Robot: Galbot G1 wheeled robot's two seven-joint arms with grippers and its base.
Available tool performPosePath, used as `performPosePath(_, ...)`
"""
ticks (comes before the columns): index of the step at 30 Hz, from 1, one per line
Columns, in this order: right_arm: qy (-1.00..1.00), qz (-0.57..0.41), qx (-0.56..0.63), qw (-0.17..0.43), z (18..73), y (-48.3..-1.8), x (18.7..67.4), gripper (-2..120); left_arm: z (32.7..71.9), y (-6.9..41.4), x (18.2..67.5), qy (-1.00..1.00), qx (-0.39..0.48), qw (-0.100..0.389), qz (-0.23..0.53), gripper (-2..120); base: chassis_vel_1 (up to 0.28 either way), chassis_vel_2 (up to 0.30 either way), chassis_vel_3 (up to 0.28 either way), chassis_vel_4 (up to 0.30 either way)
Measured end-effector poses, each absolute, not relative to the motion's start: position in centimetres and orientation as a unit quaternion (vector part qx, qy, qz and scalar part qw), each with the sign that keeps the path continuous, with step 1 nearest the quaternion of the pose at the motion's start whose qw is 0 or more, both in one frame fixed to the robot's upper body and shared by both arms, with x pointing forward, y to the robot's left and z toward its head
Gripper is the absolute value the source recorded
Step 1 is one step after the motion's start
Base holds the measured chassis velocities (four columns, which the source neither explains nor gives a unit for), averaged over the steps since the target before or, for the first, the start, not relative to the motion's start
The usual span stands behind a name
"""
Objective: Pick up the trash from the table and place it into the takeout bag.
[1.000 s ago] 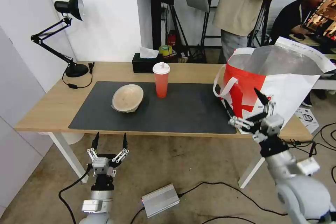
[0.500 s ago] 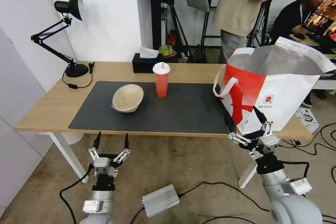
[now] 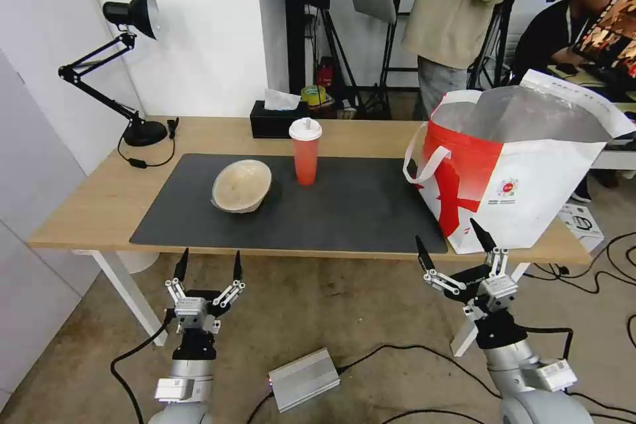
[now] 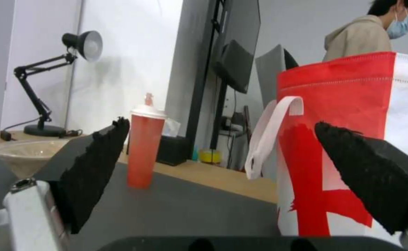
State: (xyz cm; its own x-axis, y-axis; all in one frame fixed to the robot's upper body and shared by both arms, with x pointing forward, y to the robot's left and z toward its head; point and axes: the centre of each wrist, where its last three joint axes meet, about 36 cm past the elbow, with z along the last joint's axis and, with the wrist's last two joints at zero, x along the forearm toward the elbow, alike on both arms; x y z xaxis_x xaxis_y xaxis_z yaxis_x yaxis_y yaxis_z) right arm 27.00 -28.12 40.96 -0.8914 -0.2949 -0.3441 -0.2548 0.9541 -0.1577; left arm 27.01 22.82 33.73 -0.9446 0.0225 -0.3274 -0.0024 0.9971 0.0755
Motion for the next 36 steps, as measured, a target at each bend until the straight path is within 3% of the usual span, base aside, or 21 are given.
performPosePath(23,0.968,-0.057,-0.164,0.182,41.1,-27.3,27.3,100,33.3,23.3,26.8,0.986,-0.003,0.162,0.039,100,0.0,0.0,0.0,0.0)
performPosePath(36,0.964,-0.053,-0.197,0.169,44.5,-27.3,32.5,100,33.1,23.3,26.6,0.985,-0.013,0.166,0.036,100,0.0,0.0,0.0,0.0)
